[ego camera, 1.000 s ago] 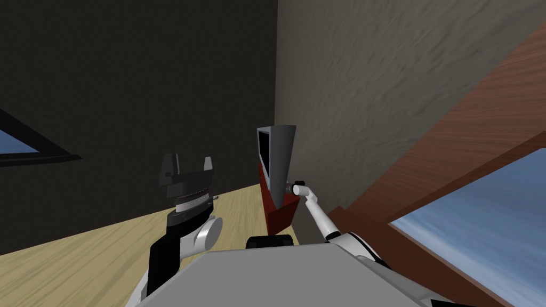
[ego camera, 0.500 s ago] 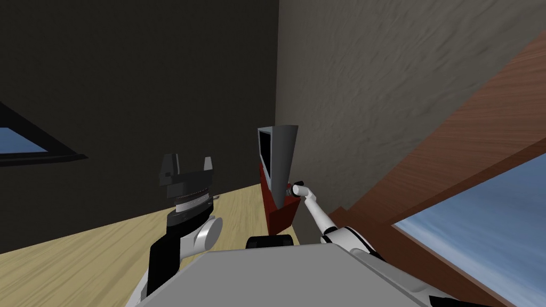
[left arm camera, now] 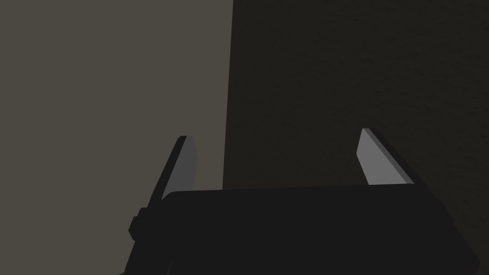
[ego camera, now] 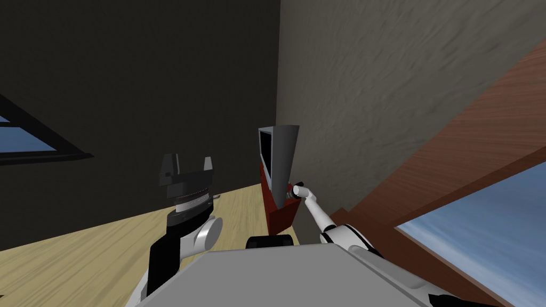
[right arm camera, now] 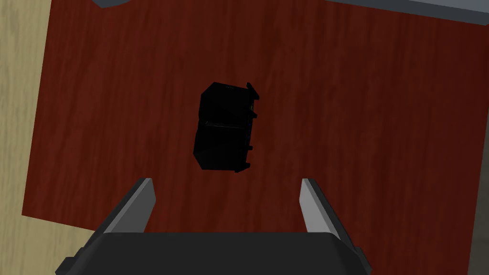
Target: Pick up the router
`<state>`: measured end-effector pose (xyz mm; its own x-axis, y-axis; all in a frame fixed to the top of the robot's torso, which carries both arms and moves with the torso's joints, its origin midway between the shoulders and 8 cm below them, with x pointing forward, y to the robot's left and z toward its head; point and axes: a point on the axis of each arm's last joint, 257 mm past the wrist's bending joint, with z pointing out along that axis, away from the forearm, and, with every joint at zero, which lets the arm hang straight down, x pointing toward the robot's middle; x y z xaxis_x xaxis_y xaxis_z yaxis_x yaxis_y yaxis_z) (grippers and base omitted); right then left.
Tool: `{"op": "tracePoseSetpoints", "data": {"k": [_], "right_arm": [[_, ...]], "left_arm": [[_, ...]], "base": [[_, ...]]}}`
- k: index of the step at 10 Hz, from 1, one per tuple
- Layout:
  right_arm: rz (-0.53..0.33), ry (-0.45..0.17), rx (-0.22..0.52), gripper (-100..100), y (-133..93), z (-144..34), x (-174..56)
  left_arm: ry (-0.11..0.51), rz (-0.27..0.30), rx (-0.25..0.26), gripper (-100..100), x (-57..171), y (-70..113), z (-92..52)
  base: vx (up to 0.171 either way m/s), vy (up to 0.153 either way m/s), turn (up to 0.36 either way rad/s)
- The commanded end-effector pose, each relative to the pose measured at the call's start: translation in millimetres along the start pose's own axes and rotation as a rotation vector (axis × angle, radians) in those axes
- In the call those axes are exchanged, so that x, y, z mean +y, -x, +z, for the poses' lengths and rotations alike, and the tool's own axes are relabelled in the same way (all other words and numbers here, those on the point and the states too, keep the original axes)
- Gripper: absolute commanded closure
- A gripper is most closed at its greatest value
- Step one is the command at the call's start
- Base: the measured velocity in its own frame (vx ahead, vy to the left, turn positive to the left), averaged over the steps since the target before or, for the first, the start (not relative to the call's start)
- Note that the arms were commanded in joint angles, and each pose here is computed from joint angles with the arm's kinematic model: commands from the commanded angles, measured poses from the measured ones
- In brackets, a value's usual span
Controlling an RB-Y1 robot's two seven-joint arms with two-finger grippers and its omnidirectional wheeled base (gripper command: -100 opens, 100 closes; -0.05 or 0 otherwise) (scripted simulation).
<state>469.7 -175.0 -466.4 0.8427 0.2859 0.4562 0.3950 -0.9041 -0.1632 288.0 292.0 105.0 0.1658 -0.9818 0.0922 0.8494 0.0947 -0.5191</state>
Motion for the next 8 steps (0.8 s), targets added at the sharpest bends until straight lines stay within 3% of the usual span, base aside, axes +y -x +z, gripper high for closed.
{"op": "tracePoseSetpoints", "data": {"k": [1, 2, 4, 5, 8], "right_arm": [[0.0, 0.0, 0.0, 0, 0.0, 0.0, 0.0], [0.0, 0.0, 0.0, -100, 9.3, 7.7, -2.2], [0.001, -0.001, -0.002, -100, 10.7, 9.6, -3.3], [0.0, 0.0, 0.0, 100, 10.7, 10.2, -3.4], [0.0, 0.0, 0.0, 100, 10.7, 10.2, -3.4]], "left_arm": [[0.0, 0.0, 0.0, 0, 0.0, 0.0, 0.0], [0.0, 0.0, 0.0, 0, 0.0, 0.0, 0.0], [0.0, 0.0, 0.0, 0, 0.0, 0.0, 0.0], [0.0, 0.0, 0.0, 0, 0.0, 0.0, 0.0], [0.0, 0.0, 0.0, 0, 0.0, 0.0, 0.0]], "base": [[0.0, 0.0, 0.0], [0.0, 0.004, -0.011], [0.0, 0.0, 0.0], [0.0, 0.0, 0.0], [0.0, 0.0, 0.0]]}}
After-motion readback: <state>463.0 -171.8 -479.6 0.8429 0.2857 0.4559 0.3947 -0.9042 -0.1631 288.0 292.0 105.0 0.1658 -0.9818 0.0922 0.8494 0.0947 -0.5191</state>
